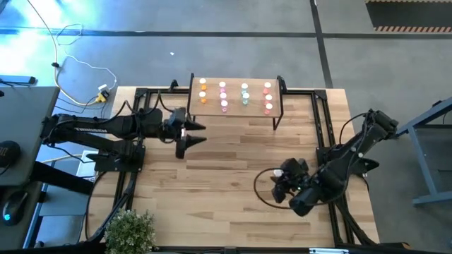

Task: Pick and place medicine bottles onto shelf by color
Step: Put the orange medicine bottle on the shelf aligned with the other orange medicine bottles

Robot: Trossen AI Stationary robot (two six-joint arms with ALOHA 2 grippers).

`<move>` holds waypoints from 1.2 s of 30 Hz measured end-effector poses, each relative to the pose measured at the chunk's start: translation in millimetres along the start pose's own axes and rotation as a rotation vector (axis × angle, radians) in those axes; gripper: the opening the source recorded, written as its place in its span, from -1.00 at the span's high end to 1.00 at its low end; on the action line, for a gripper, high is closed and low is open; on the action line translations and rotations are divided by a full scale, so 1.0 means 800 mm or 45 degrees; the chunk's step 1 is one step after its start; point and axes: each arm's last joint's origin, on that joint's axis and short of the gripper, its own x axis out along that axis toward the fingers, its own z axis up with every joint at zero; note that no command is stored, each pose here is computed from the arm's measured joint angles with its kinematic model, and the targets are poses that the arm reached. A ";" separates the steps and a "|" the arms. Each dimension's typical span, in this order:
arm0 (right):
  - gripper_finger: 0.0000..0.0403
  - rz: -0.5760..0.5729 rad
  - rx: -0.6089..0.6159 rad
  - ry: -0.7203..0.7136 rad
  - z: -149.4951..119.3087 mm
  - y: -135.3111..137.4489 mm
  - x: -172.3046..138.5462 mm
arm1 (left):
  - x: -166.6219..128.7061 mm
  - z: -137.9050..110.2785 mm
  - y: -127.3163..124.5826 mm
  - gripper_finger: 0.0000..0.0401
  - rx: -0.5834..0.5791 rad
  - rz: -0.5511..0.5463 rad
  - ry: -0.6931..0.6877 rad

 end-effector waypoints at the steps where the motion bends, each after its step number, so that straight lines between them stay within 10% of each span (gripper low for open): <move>1: 0.55 0.025 -0.010 -0.010 0.008 0.005 -0.001 | 0.000 -0.001 -0.004 -0.16 -0.003 -0.019 0.006; 21: 0.55 0.560 0.058 -0.370 0.155 0.063 0.017 | -0.005 -0.009 -0.049 -0.16 -0.019 -0.237 0.011; 36: 0.55 0.704 0.023 -0.372 0.158 0.097 0.088 | -0.007 -0.014 -0.057 -0.16 -0.021 -0.394 0.089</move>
